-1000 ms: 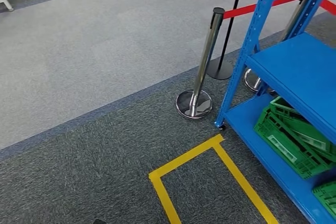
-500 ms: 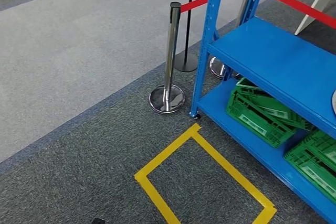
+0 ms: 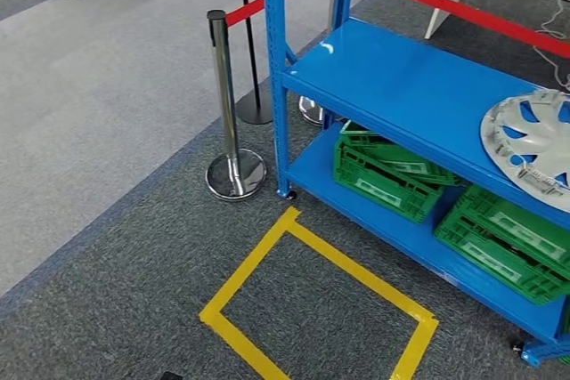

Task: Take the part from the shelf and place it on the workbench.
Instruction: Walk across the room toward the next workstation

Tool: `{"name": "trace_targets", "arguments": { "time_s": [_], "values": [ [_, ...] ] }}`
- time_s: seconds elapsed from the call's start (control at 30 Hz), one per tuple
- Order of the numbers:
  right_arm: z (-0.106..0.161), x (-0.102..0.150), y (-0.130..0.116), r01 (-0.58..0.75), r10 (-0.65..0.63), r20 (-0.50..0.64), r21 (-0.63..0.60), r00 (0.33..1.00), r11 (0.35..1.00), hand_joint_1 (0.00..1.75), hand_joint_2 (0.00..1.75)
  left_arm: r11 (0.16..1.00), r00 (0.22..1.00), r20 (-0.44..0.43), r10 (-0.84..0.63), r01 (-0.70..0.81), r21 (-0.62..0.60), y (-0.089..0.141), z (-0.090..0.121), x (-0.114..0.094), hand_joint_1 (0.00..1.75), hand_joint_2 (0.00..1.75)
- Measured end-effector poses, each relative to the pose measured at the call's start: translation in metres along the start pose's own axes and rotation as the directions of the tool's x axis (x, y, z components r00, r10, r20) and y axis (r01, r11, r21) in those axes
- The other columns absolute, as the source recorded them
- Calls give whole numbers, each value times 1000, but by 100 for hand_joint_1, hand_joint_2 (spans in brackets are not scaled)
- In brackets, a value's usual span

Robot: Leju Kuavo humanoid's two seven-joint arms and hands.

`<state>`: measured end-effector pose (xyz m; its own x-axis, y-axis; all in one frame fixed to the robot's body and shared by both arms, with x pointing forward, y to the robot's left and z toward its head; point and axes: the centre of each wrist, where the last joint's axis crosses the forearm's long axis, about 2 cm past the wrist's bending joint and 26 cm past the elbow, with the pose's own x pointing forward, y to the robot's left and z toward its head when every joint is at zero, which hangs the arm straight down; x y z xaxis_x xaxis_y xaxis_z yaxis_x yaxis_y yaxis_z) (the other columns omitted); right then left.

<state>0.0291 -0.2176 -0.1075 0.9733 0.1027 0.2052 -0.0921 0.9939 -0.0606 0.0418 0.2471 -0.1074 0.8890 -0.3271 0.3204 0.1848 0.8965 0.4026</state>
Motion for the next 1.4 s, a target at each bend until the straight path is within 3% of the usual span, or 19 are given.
{"name": "trace_targets", "arguments": {
  "time_s": [0.67, 1.4],
  "values": [
    [-1, 0, -6, 2, -2, -15, -11, 1000, 1000, 0, 0, 999, 999, 37, 30, -30, -13, -9, 3, 10, 0, 0],
    [-1, -1, -7, -20, 19, -26, -5, 999, 1000, 0, 0, 995, 995, 59, 77, -80, 52, -7, 3, 7, 0, 0]
  ]
}}
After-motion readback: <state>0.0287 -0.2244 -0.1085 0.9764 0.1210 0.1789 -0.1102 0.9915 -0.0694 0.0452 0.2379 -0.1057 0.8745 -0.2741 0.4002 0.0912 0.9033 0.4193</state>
